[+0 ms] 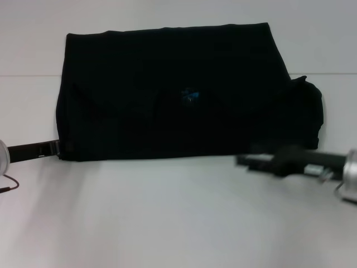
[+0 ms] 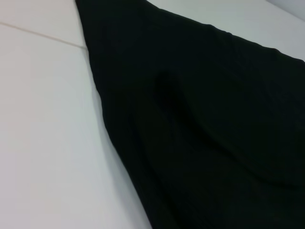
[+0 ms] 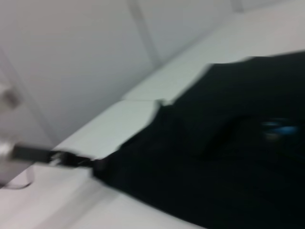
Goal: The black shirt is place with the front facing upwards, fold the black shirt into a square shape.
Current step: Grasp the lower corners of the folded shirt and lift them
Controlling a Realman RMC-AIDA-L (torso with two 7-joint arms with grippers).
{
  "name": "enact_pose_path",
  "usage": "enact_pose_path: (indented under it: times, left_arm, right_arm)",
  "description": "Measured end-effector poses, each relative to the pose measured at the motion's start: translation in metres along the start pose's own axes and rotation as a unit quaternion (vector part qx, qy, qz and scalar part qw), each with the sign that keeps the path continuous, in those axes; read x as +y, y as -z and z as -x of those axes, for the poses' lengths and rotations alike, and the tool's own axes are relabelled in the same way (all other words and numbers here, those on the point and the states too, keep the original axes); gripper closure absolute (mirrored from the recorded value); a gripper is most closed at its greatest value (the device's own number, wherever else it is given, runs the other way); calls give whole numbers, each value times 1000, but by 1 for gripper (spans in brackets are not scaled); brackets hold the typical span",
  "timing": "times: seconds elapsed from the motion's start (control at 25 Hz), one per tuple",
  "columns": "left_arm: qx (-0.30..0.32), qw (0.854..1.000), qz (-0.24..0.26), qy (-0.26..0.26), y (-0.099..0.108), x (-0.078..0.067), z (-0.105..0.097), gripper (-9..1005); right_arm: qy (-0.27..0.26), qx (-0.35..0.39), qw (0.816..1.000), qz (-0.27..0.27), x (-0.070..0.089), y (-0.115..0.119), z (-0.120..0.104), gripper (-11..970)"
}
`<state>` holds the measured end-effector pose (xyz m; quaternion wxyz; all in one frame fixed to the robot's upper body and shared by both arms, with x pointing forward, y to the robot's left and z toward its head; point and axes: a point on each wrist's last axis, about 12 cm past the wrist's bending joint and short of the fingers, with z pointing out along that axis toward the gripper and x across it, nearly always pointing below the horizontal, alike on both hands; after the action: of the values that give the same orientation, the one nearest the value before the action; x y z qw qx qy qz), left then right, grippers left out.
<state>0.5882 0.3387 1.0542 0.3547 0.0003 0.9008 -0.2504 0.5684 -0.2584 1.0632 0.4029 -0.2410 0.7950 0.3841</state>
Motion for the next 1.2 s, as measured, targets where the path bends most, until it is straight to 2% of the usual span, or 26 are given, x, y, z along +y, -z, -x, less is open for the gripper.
enact_pose_path:
  times: [0.16,0.28,0.4,0.52,0.64,0.8,1.2]
  left_arm:
    - [0,1000,-2,-2,0,-1,0,938]
    - [1,1000,-3,-3,0,0,1,938]
    - [1,1000,-4,-4,1,-1,1,938]
    - [2,1000,-6,-5,0,-1,1,938]
    - [1,1000,-8,-4,1,-1,1,938]
    - [0,1000,-9,-4,2,-1,3,938]
    - [-1,1000,-13,-9,0,-5,7,939]
  right_arm:
    - [-101,50,990,-83,-27,28,31,197]
    - [-174,88,968,-157,-44,45,58,198]
    - [-214,98,950,-206,-53,53,80,198]
    - [-205,112,941,-246,-57,49,98,197]
    - [-189,125,933,-281,-60,37,105,195]
    - [-182,139,930,-287,-60,14,100,202]
    - [-183,148,929,-287,-56,-8,85,218]
